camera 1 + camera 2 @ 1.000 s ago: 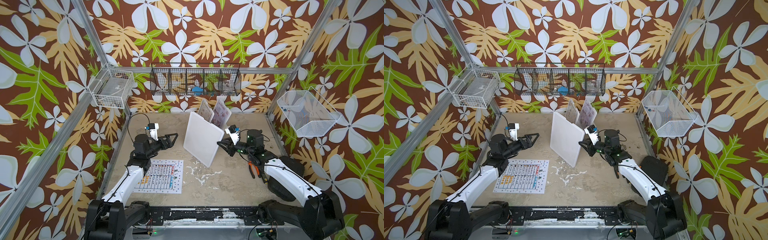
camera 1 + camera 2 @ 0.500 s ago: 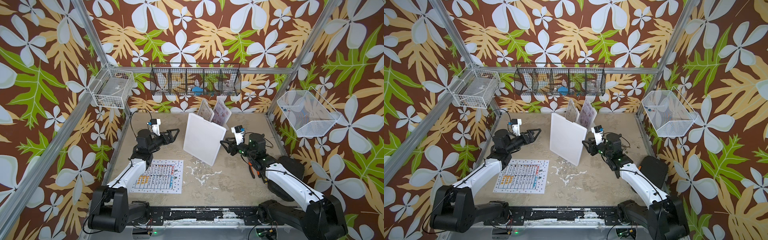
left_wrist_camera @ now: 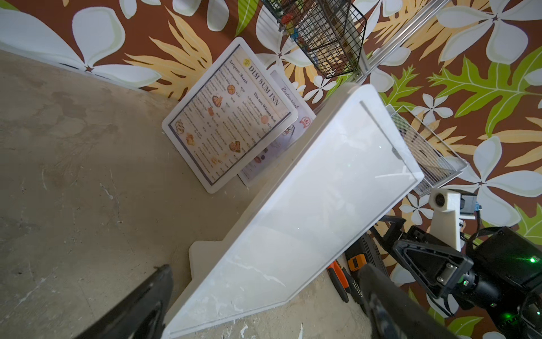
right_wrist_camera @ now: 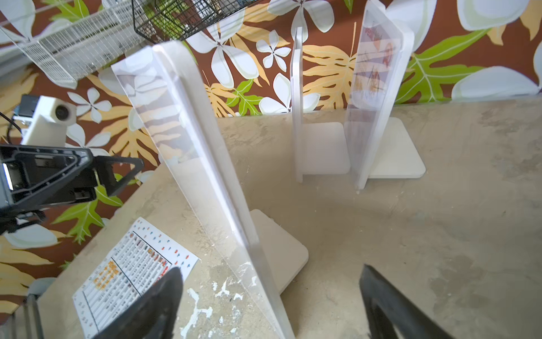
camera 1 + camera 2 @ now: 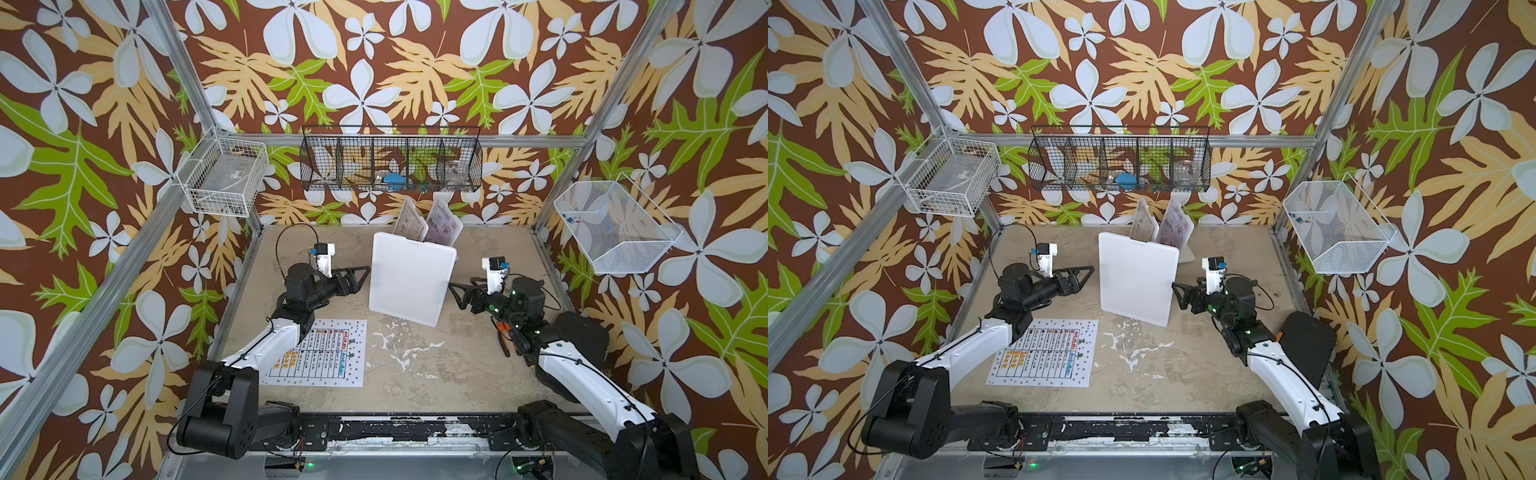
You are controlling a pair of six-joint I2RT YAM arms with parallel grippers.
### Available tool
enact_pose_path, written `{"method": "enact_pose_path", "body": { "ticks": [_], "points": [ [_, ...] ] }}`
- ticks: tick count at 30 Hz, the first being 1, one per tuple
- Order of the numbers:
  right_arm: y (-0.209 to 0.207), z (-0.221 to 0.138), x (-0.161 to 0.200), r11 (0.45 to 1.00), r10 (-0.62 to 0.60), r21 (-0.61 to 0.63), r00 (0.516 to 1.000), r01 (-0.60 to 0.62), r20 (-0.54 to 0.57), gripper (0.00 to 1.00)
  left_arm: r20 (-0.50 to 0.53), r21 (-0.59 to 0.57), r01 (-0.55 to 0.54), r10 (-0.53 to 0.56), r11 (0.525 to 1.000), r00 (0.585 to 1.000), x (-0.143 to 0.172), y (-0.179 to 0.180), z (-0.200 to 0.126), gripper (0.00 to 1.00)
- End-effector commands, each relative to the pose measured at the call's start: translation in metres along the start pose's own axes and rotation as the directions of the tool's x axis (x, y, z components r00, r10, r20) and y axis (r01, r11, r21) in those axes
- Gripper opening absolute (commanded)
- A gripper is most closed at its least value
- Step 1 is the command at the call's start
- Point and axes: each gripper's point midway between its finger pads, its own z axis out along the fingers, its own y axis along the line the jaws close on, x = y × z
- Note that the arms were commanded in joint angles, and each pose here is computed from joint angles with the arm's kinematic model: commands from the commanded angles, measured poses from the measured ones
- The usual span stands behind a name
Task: Insert the menus into the narrow rack
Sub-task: Move the narrow rack to the center of the board.
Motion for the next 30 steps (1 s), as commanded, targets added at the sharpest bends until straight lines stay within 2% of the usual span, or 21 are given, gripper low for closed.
{"method": "enact_pose_path", "body": {
  "ticks": [1, 4, 9, 13, 19, 25, 30],
  "points": [
    [0.009, -0.009, -0.010, 0.999, 0.009, -0.045, 0.996, -0.005, 0.091, 1.00, 0.006, 0.007, -0.044, 0.044, 0.999, 0.999, 0.001, -0.001, 0.008, 1.00],
    [0.007, -0.012, -0.006, 0.999, 0.034, -0.046, 0.992, -0.029, 0.120, 1.00, -0.001, 0.005, -0.042, 0.042, 0.999, 0.999, 0.004, 0.003, 0.015, 1.00],
    [0.008, 0.002, 0.009, 0.995, 0.044, -0.089, 0.998, -0.039, 0.051, 1.00, -0.031, 0.028, -0.038, 0.039, 0.999, 0.999, 0.009, 0.002, 0.031, 0.97],
    [0.001, 0.020, 0.011, 0.995, 0.063, -0.079, 0.998, -0.062, 0.004, 1.00, -0.048, 0.023, -0.025, 0.026, 0.999, 0.998, 0.014, 0.007, 0.037, 0.87],
    [-0.011, 0.040, 0.014, 0.995, 0.080, -0.052, 0.996, -0.082, -0.031, 0.92, -0.073, 0.022, 0.001, 0.001, 1.000, 0.997, 0.020, 0.014, 0.044, 0.71],
    [-0.017, 0.046, 0.012, 0.997, 0.078, -0.026, 0.997, -0.078, -0.031, 0.89, -0.093, 0.023, 0.017, -0.014, 1.000, 0.996, 0.025, 0.017, 0.049, 0.56],
    [-0.022, 0.048, 0.012, 0.997, 0.074, -0.008, 0.997, -0.074, -0.037, 0.88, -0.108, 0.022, 0.024, -0.022, 0.999, 0.994, 0.029, 0.018, 0.051, 0.48]
  ]
}}
